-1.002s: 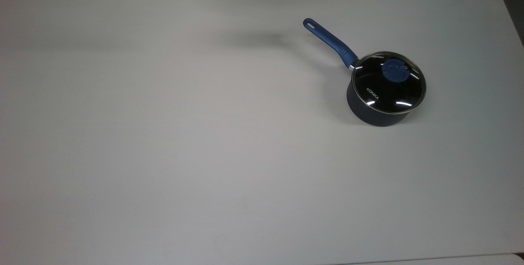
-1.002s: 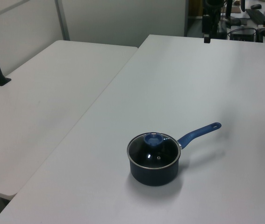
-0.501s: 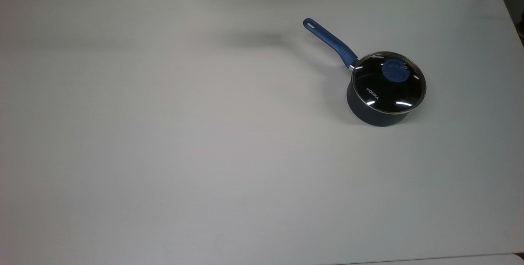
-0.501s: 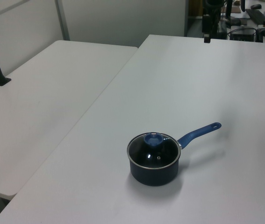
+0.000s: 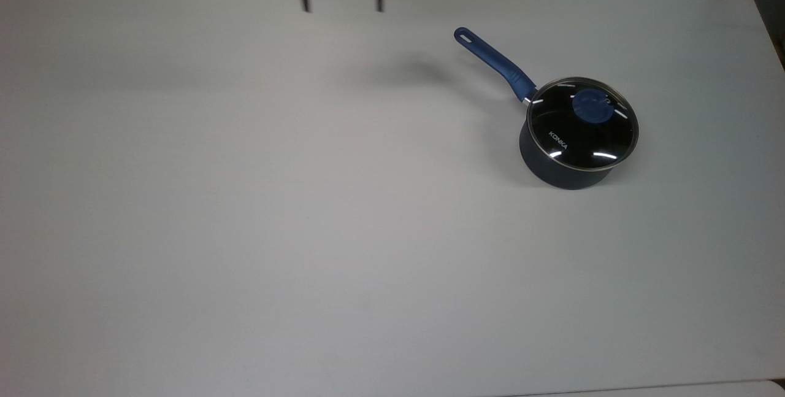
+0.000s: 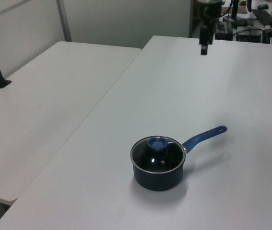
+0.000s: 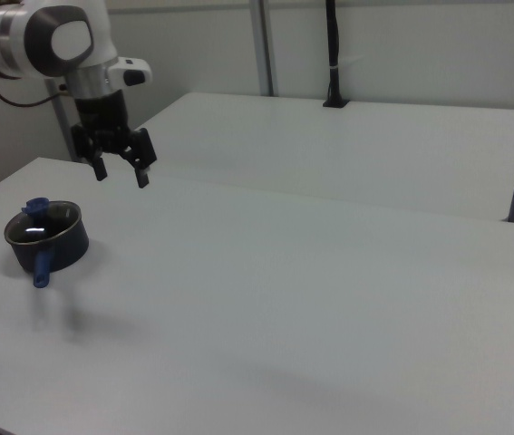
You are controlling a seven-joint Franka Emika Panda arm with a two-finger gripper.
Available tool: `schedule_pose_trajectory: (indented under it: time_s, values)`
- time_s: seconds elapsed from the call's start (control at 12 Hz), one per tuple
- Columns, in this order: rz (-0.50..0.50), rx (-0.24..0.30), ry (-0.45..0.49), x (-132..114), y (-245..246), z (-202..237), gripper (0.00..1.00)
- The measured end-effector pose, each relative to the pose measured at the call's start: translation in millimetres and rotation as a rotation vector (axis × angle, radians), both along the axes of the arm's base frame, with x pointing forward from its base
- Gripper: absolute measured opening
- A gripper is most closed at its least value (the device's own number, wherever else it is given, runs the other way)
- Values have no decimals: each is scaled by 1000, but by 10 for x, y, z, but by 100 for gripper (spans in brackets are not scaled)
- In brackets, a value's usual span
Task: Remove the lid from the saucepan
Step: 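Move the gripper over the saucepan and lower it toward the blue lid knob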
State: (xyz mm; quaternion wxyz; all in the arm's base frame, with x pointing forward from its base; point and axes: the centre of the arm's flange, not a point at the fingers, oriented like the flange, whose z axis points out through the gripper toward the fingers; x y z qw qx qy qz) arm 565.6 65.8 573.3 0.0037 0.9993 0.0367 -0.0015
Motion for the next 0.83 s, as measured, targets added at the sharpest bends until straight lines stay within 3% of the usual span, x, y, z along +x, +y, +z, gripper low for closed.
schedule_pose_trajectory:
  time_s: [0.5,0.83]
  values:
    - [248,25,3,91,1656,-367,100]
    - [307,57,-76,128,2604,-829,100]
